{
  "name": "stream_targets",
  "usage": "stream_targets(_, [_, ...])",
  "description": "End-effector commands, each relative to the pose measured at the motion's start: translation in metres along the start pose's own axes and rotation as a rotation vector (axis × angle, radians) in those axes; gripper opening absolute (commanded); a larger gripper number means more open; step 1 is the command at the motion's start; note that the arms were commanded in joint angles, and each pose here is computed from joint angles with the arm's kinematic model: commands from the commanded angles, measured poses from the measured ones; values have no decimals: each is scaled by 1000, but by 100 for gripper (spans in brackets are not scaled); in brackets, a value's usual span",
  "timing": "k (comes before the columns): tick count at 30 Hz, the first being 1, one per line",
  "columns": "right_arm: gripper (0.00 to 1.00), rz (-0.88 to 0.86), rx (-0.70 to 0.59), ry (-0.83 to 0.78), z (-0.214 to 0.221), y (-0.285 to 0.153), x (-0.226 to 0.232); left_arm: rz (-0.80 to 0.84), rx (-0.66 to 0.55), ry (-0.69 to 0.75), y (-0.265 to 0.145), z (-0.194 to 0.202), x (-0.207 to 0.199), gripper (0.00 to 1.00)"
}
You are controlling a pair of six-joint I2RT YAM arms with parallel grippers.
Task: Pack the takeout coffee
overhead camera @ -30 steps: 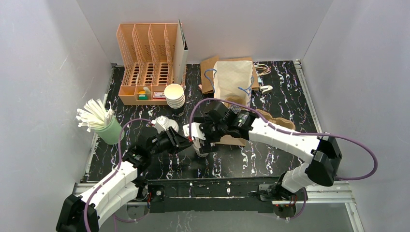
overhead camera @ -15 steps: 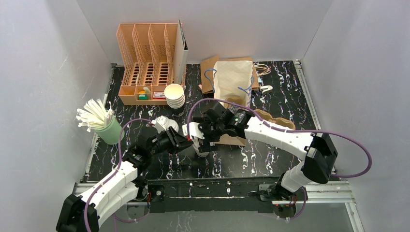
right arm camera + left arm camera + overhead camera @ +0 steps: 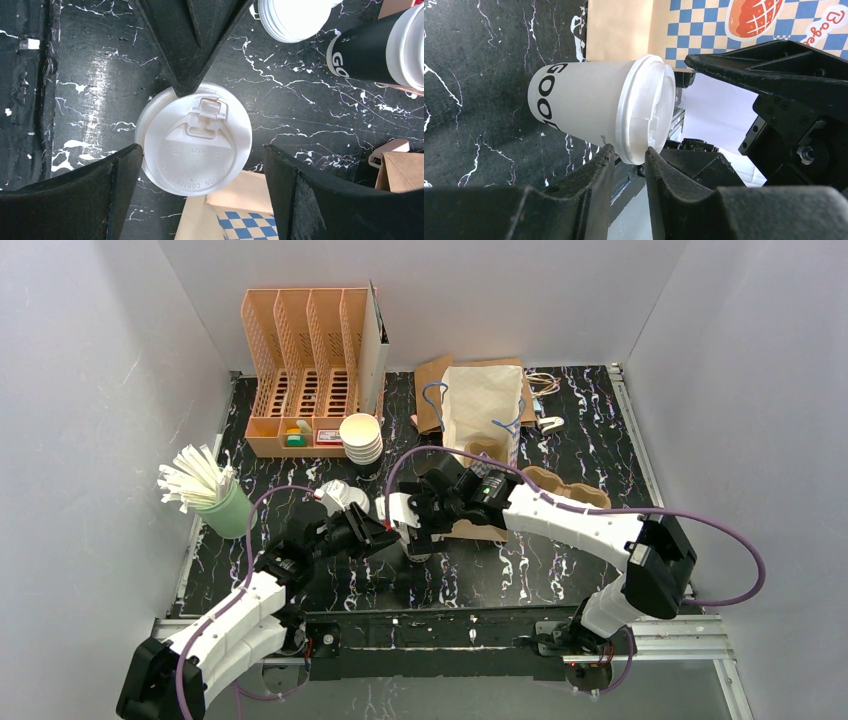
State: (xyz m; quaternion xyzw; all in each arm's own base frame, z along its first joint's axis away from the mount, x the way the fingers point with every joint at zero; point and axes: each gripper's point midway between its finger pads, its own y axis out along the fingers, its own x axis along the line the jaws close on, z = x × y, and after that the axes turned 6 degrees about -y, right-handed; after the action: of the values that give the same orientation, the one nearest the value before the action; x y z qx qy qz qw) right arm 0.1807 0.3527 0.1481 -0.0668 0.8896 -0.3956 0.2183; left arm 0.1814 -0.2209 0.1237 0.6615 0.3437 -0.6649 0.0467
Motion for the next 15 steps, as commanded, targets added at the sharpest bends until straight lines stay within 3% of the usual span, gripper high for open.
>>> stream_targets(1, [98,17,3,18,4,4,-7,25,15,28,-1,1,-9,28])
stream_targets(15, [98,-33,-3,146,4,4,-8,23,16,35,-1,0,-9,28])
